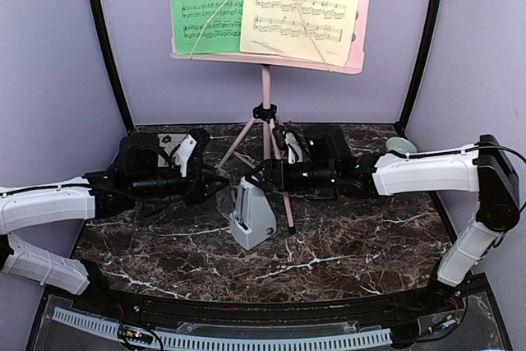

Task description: Set up the instrument practice props

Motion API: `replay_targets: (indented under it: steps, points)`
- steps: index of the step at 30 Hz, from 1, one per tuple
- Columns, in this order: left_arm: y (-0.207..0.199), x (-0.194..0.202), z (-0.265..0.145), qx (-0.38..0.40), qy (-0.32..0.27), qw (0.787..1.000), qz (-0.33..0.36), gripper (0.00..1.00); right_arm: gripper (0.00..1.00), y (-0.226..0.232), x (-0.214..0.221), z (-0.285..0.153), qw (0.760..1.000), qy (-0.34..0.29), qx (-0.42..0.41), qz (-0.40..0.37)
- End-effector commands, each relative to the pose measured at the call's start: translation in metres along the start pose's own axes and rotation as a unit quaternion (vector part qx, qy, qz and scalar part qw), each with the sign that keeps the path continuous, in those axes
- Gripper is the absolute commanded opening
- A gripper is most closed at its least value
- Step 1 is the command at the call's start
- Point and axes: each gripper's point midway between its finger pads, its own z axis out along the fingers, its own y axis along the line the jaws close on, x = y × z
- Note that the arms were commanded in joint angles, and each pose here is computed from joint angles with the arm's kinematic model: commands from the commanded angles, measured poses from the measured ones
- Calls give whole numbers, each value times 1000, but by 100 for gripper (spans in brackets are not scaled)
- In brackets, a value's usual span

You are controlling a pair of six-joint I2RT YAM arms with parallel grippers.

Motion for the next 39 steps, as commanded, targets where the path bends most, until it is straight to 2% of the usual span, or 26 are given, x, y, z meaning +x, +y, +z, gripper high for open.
replay_targets:
  steps: [1, 5, 9, 11, 15, 19, 23, 29, 31, 35, 39]
  points:
    - [36, -12, -25, -60, 14, 995, -75, 2, 80, -75, 73, 1, 984, 127, 126, 4]
    - [75, 7, -39, -143, 98, 975, -142, 1, 81, -70, 70, 3, 985, 128, 117, -6]
    - [116, 59, -48, -209, 242, 924, -212, 0, 81, -69, 71, 5, 985, 131, 110, -9]
    - [131, 76, -52, -222, 287, 901, -238, 0, 81, -68, 71, 5, 985, 130, 109, -10]
    - [168, 94, -59, -248, 334, 863, -285, 0, 81, -66, 67, 4, 986, 127, 108, -17]
    - [198, 125, -63, -273, 414, 815, -301, 0, 81, -64, 63, 4, 986, 123, 107, -19]
    - [220, 151, -59, -278, 456, 787, -310, 1, 81, -64, 61, 4, 987, 119, 108, -17]
    - [242, 176, -52, -277, 466, 773, -330, 11, 81, -60, 53, 7, 988, 111, 105, -15]
    - [246, 175, -50, -276, 462, 774, -333, 19, 81, -56, 47, 9, 989, 107, 102, -20]
    - [248, 160, -48, -274, 440, 787, -335, 44, 82, -53, 43, 9, 989, 105, 101, -23]
    - [246, 141, -53, -278, 416, 801, -330, 74, 83, -45, 31, 10, 991, 94, 94, -29]
